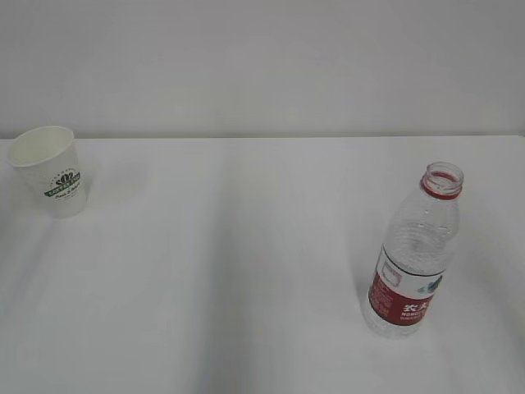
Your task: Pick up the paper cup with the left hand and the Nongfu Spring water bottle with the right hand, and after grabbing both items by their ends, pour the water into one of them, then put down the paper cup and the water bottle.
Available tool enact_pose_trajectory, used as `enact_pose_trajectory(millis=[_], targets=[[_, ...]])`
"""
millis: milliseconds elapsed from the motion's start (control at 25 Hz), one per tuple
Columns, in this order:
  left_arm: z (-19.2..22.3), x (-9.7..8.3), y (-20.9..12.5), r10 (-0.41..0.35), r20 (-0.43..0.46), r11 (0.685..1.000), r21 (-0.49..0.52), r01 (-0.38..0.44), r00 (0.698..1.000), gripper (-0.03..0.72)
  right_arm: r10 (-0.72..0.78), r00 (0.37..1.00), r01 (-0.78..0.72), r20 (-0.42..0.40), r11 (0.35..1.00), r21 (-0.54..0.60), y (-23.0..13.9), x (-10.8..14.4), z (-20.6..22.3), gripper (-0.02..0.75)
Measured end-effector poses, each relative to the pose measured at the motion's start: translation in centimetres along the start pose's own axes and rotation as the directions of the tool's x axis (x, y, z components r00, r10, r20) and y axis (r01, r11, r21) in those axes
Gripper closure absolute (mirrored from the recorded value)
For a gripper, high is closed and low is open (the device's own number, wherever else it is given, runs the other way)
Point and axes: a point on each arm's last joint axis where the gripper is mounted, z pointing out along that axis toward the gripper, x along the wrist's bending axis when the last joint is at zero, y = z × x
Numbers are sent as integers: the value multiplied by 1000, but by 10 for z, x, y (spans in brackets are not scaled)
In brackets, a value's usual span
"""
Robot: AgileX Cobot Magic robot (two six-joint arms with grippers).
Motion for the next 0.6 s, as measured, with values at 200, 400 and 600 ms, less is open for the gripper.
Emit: enact_pose_trajectory(millis=[200, 400, 600], targets=[[0, 0, 0, -25, 2, 1000, 0, 25, 1000, 172, 14, 1000, -14, 13, 1000, -4, 0, -2, 1, 151], [1, 0, 0, -26, 3, 1000, 3, 26, 1000, 172, 3, 1000, -3, 16, 1000, 21, -5, -6, 8, 151], [3, 0, -1, -29, 4, 1000, 9, 29, 1000, 172, -1, 1000, 1, 14, 999, 50, -12, -9, 16, 151]])
